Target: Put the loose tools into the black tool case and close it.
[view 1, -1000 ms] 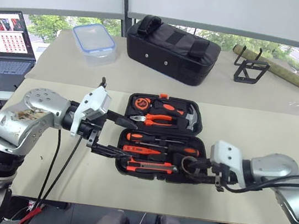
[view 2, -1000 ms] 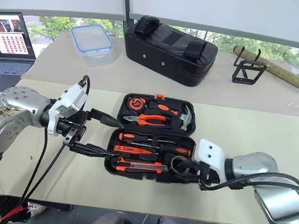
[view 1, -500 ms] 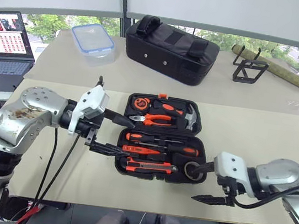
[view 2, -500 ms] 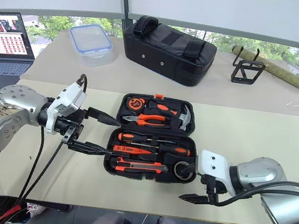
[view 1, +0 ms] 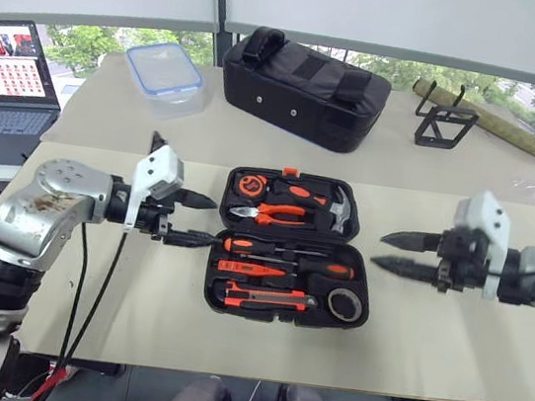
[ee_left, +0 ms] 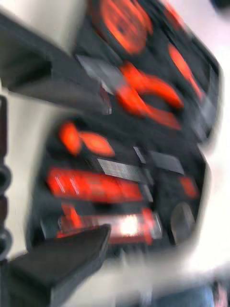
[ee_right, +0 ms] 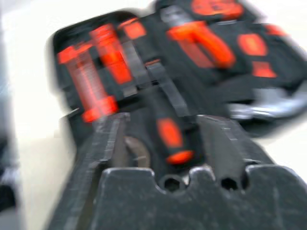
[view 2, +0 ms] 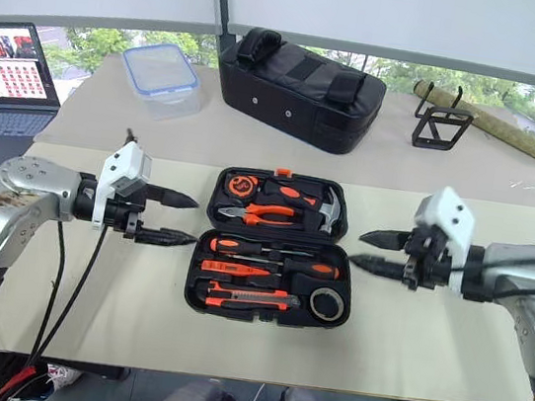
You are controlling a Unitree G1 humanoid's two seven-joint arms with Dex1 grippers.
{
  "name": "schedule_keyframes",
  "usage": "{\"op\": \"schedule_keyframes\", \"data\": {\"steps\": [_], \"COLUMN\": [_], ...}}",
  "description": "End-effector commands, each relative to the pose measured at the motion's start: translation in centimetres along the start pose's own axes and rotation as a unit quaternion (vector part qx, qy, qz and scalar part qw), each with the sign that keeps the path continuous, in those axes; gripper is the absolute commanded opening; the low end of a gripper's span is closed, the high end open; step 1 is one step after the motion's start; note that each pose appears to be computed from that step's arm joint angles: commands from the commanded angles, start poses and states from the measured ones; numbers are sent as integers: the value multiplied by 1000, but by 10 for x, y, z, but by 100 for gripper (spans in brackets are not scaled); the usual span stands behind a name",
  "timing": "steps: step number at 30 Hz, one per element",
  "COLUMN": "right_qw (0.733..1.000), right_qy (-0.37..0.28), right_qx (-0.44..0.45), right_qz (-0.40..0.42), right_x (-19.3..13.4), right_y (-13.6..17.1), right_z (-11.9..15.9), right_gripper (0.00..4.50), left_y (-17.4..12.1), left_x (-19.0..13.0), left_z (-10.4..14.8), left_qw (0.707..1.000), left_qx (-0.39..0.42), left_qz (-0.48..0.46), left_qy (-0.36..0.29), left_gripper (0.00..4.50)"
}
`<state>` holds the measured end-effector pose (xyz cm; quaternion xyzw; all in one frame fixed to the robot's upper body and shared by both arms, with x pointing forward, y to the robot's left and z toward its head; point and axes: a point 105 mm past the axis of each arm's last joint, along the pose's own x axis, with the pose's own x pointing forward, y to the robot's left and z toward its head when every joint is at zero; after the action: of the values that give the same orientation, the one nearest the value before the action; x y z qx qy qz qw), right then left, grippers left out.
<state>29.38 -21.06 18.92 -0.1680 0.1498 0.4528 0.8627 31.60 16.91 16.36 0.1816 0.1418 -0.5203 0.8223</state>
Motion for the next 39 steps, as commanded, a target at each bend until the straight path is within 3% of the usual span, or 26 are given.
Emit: {"op": "schedule_keyframes", "data": {"steps": [1, 4, 7, 15, 22, 26, 32, 38, 39], "right_qw": [999, 997, 995, 984, 977, 978, 979, 983, 988], "right_qy": [27, 61, 76, 81, 71, 84, 125, 142, 125], "right_qx": [-14, -40, -66, -138, -158, -156, -154, -117, -87], "right_qz": [-42, -34, -7, 74, 125, 109, 50, -11, -31], "right_x": [0, 11, 25, 54, 49, 44, 25, 0, -2], "right_y": [-18, -20, -14, 12, 37, 40, 25, -2, -12], "right_z": [-17, -36, -45, -45, -38, -47, -65, -71, -64], "right_gripper": [104, 1, 0, 0, 0, 0, 0, 0, 29], "left_y": [12, 11, 5, -30, -53, -59, -48, -19, -6], "left_x": [-5, 2, 14, 43, 41, 36, 16, -17, -21], "left_z": [-22, -37, -37, -33, -36, -45, -62, -76, -71], "left_qw": [998, 998, 999, 998, 994, 994, 996, 993, 993], "left_qx": [13, 12, 4, 1, 7, 5, 2, -28, -59], "left_qz": [43, 44, 28, -59, -106, -104, -57, 7, 32], "left_qy": [35, 50, 38, 23, 25, 40, 73, 112, 102], "left_gripper": [230, 116, 2, 2, 2, 2, 2, 2, 26]}}
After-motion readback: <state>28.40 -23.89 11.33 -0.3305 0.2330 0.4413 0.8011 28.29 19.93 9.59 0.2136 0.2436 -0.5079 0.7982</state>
